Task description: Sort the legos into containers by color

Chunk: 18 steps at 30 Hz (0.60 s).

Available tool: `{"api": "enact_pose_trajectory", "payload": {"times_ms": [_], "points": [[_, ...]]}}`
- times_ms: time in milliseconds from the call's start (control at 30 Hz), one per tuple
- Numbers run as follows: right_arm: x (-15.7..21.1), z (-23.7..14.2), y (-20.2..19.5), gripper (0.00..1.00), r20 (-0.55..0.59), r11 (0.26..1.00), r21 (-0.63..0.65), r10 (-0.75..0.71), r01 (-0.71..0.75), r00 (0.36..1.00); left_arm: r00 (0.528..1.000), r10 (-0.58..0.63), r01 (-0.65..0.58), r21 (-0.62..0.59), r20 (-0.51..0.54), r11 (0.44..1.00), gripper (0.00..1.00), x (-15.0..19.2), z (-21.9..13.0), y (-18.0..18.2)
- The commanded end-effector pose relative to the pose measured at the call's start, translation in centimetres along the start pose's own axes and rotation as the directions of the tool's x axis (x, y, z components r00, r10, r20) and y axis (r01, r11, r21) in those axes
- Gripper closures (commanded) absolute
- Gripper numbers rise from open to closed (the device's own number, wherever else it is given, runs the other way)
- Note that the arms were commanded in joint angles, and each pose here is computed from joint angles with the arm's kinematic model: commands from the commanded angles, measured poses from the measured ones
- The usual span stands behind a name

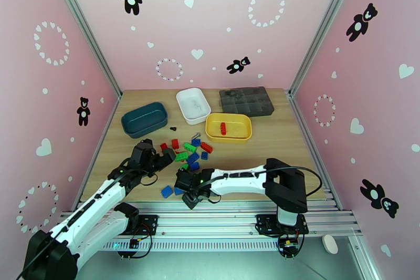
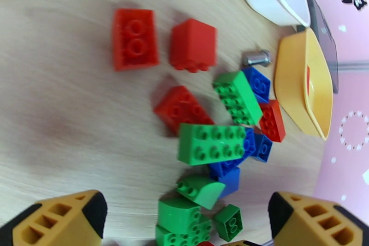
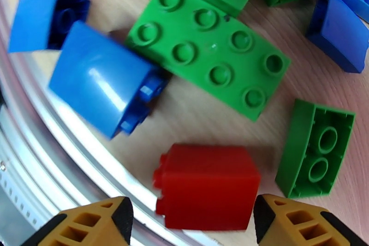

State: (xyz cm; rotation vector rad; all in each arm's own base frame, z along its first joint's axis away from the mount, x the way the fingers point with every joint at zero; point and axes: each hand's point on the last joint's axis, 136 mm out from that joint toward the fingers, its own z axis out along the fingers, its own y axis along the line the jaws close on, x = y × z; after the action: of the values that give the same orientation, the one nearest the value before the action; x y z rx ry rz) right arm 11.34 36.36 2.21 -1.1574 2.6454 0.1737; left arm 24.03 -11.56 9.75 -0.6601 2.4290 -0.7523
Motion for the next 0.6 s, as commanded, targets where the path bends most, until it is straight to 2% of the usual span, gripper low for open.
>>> {"api": "enact_pose_trajectory", "payload": {"times_ms": [0, 100, 200, 367, 433, 567], "points": [[-0.5, 0.4, -0.8, 0.27, -0.014, 0.999, 0.054, 0.008, -0.007, 1.0, 1.0, -0.013, 0.013, 0.023, -0.02, 1.0, 0.02, 0.2, -0.3, -0.1], [-1.0, 0.6, -0.9, 0.29, -0.008, 0.999, 0.053, 0.013, -0.013, 1.0, 1.0, -0.014, 0.014, 0.022, -0.019, 1.0, 0.02, 0.2, -0.3, 0.0], [-1.3, 0.8, -1.1, 0.36, -0.011, 0.998, 0.052, 0.021, -0.021, 1.0, 1.0, -0.015, 0.016, 0.023, -0.021, 1.0, 0.02, 0.2, -0.2, 0.0], [-1.2, 0.3, -1.6, 0.54, -0.011, 0.998, 0.051, 0.031, -0.03, 0.999, 1.0, -0.01, 0.011, 0.032, -0.026, 0.999, 0.02, 0.1, -0.1, -0.3], [-1.3, -0.3, -1.7, 0.59, -0.001, 0.998, 0.045, 0.033, -0.033, 0.999, 0.999, -0.008, 0.01, 0.045, -0.031, 0.999, 0.01, 0.1, 0.0, -0.7], [-1.7, -2.0, -2.9, 0.61, 0.035, 0.998, 0.027, 0.064, -0.065, 0.997, 0.999, -0.007, 0.011, 0.095, -0.052, 0.995, 0.02, 0.2, 0.3, -1.8]]}}
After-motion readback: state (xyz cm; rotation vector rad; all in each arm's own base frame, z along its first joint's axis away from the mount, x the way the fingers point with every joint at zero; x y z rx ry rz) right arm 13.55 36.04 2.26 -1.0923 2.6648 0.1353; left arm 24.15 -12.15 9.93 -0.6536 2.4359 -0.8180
